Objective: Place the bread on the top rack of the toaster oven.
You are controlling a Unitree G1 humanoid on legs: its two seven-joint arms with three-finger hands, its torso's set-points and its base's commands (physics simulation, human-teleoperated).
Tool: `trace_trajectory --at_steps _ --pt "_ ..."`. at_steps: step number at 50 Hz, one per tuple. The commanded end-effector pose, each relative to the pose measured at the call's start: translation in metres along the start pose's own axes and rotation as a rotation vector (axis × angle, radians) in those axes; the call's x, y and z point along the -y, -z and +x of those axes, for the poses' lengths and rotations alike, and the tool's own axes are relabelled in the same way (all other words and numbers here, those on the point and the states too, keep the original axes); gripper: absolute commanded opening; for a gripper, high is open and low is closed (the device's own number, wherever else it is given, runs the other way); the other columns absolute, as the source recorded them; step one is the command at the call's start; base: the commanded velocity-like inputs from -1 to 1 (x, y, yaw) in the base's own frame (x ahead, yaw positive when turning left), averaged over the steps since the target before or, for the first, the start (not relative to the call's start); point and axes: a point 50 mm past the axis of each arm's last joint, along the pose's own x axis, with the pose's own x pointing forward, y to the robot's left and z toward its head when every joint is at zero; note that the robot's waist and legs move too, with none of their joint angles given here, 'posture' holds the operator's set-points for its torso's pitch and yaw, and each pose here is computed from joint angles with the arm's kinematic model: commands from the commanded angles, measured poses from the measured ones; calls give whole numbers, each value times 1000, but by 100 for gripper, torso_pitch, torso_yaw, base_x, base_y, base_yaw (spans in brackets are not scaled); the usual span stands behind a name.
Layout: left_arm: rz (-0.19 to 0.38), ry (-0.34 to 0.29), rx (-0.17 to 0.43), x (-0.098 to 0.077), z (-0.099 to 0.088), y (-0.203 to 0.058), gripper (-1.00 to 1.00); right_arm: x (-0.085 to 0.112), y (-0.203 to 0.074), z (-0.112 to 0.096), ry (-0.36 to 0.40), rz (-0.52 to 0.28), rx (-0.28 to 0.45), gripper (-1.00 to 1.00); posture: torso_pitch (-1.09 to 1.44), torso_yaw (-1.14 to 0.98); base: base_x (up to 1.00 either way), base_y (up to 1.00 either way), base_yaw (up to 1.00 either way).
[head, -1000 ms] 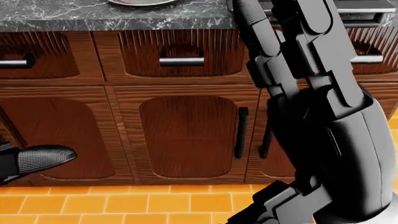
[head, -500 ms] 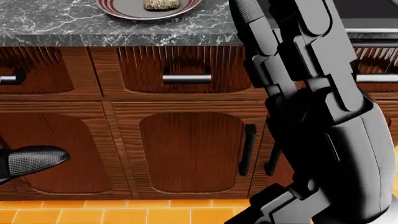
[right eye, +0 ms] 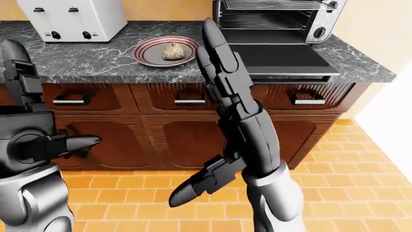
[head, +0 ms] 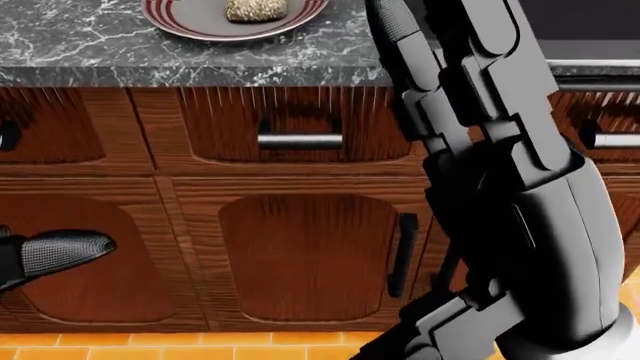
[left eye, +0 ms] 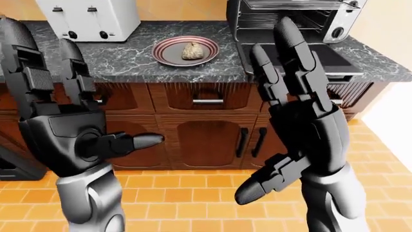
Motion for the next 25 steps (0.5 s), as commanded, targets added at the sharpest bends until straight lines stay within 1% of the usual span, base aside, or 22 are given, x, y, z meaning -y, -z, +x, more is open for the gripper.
trace_trajectory --at_steps 1,3,7,11,14,18,19,24,25 --pt "-4 17 37 3 2 -6 100 0 -7 1 1 -9 34 100 0 0 0 0 0" --pt "-3 17 37 2 2 -6 100 0 -8 1 -5 -1 41 100 0 0 23 0 0" --pt "-4 16 37 2 2 -6 100 -1 -7 1 -3 -11 33 100 0 0 89 -9 0" --pt "-5 16 36 2 1 -6 100 0 -7 1 4 -26 34 100 0 0 0 0 0" --pt "-4 16 37 2 1 -7 100 0 -8 0 0 -4 37 100 0 0 14 0 0" --pt "-4 18 35 2 1 -6 100 0 -10 0 1 0 55 100 0 0 93 -20 0" --pt "-3 17 34 2 1 -5 100 0 -7 1 7 -14 37 100 0 0 66 -4 0" --pt "-3 16 32 2 1 -4 100 1 -6 1 8 -23 33 100 0 0 0 0 0" --pt "-3 16 30 2 0 -4 100 1 -5 1 9 -14 26 100 0 0 0 0 0"
